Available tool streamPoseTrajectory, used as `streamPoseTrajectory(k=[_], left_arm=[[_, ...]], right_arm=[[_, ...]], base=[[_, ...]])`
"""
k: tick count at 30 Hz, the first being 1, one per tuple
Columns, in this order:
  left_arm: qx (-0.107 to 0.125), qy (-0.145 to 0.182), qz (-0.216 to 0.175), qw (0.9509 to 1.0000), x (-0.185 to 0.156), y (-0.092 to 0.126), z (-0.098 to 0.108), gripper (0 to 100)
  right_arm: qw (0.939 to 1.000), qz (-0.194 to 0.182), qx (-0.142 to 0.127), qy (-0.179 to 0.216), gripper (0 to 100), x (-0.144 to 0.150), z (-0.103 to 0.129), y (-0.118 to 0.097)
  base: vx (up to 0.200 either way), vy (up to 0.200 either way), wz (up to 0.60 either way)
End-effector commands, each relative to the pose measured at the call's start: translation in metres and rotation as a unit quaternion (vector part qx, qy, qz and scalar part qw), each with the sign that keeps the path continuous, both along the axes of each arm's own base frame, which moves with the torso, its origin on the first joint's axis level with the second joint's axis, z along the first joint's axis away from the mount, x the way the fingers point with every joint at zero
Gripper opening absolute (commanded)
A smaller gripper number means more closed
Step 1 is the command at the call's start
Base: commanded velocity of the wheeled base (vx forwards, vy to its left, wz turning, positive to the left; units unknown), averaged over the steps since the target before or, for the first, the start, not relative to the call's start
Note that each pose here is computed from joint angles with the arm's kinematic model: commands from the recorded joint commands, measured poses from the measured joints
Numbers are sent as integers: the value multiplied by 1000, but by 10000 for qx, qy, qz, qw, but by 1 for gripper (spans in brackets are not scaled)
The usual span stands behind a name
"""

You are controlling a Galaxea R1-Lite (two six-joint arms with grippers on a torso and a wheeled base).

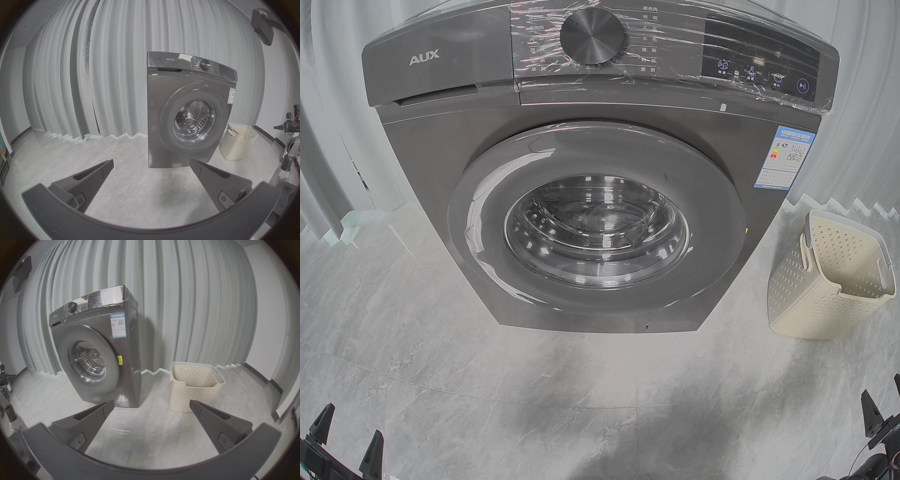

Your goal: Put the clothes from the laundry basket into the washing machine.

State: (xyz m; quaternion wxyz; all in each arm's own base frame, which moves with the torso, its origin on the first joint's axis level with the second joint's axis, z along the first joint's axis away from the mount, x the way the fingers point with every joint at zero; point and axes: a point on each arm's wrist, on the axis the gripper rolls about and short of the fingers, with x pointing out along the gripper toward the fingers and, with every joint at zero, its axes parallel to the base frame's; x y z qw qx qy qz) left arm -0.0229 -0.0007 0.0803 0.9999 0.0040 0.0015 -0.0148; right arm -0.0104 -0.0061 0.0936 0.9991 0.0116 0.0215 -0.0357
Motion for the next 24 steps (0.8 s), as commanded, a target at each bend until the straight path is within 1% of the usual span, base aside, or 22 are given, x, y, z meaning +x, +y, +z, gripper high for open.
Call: streamPoseTrajectory(k=[1, 2, 3, 5, 6, 7, 8, 9, 10, 11, 12, 14, 16, 20, 23, 24], left_arm=[[-2, 45, 2, 10000, 1, 0, -5, 100], [-2, 45, 2, 10000, 1, 0, -5, 100], [6, 45, 2, 10000, 1, 0, -5, 100], [6, 45, 2, 10000, 1, 0, -5, 100], [-10, 46, 2, 10000, 1, 0, -5, 100], [-10, 46, 2, 10000, 1, 0, -5, 100], [-10, 46, 2, 10000, 1, 0, -5, 100], [-10, 46, 2, 10000, 1, 0, -5, 100], [-10, 46, 2, 10000, 1, 0, -5, 100], [-10, 46, 2, 10000, 1, 0, -5, 100], [-17, 46, 2, 10000, 1, 0, -5, 100], [-2, 45, 2, 10000, 1, 0, -5, 100], [-10, 46, 2, 10000, 1, 0, -5, 100], [29, 29, 2, 10000, 1, 0, -4, 100], [-10, 38, 10, 10000, 1, 0, -4, 100], [13, 30, 10, 10000, 1, 0, -4, 100]], right_arm=[[9977, -623, -159, -199, 100, -8, -10, 1], [9958, -785, -313, -341, 100, -10, -10, 2], [9959, -718, -371, -403, 100, -11, -10, 3], [9968, -522, -380, -470, 100, -12, -11, 3], [9968, -492, -386, -493, 100, -13, -11, 3], [9972, -461, -340, -485, 100, -13, -12, 3], [9980, -306, -297, -472, 100, -13, -12, 3], [9980, -306, -297, -472, 100, -13, -12, 3], [9993, 326, -54, -186, 100, -12, -17, 6], [9989, 448, -32, -118, 100, -12, -18, 7], [9992, 380, -65, -109, 100, -13, -18, 6], [9997, 111, -75, -207, 100, -12, -18, 5], [9997, 111, -44, -201, 100, -12, -18, 5], [9997, 119, -74, -199, 100, -12, -18, 5], [9996, 142, -89, -206, 100, -12, -18, 5], [9996, 165, -81, -207, 100, -12, -18, 5]], base=[[0, 0, 0], [0, 0, 0], [0, 0, 0], [0, 0, 0], [0, 0, 0], [0, 0, 0], [0, 0, 0], [0, 0, 0], [0, 0, 0], [0, 0, 0], [0, 0, 0], [0, 0, 0], [0, 0, 0], [0, 0, 0], [0, 0, 0], [0, 0, 0]])
